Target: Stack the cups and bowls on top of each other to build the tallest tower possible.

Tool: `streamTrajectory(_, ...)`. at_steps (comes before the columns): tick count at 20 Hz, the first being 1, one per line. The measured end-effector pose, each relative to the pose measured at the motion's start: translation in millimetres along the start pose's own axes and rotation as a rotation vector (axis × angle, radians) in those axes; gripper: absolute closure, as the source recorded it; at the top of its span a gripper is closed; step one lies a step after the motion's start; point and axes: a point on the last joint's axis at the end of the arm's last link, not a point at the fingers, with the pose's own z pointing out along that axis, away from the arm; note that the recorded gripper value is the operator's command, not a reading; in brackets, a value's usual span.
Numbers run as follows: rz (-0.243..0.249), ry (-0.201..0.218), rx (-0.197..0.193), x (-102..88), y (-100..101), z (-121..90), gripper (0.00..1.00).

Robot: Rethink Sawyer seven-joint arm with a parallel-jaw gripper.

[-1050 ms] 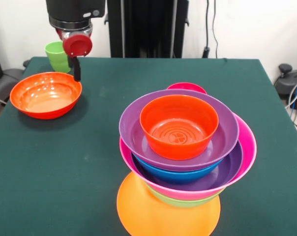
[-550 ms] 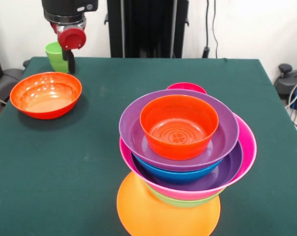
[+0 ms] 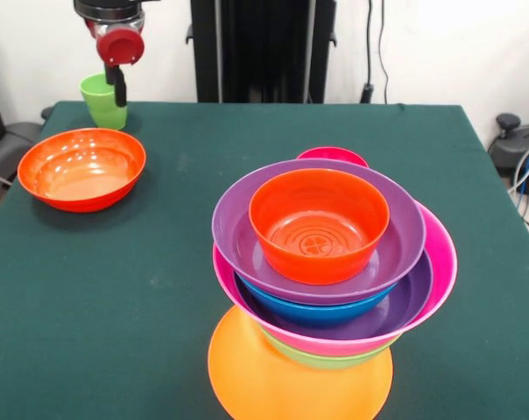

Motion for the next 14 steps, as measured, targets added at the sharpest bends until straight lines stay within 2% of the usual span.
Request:
streamTrajectory(6, -0.004, -0.002, 0.009, 11.6, -24, 4, 0.0)
streamTrajectory(14, -0.026, -0.012, 0.016, 16.5, -47, 15, 0.0)
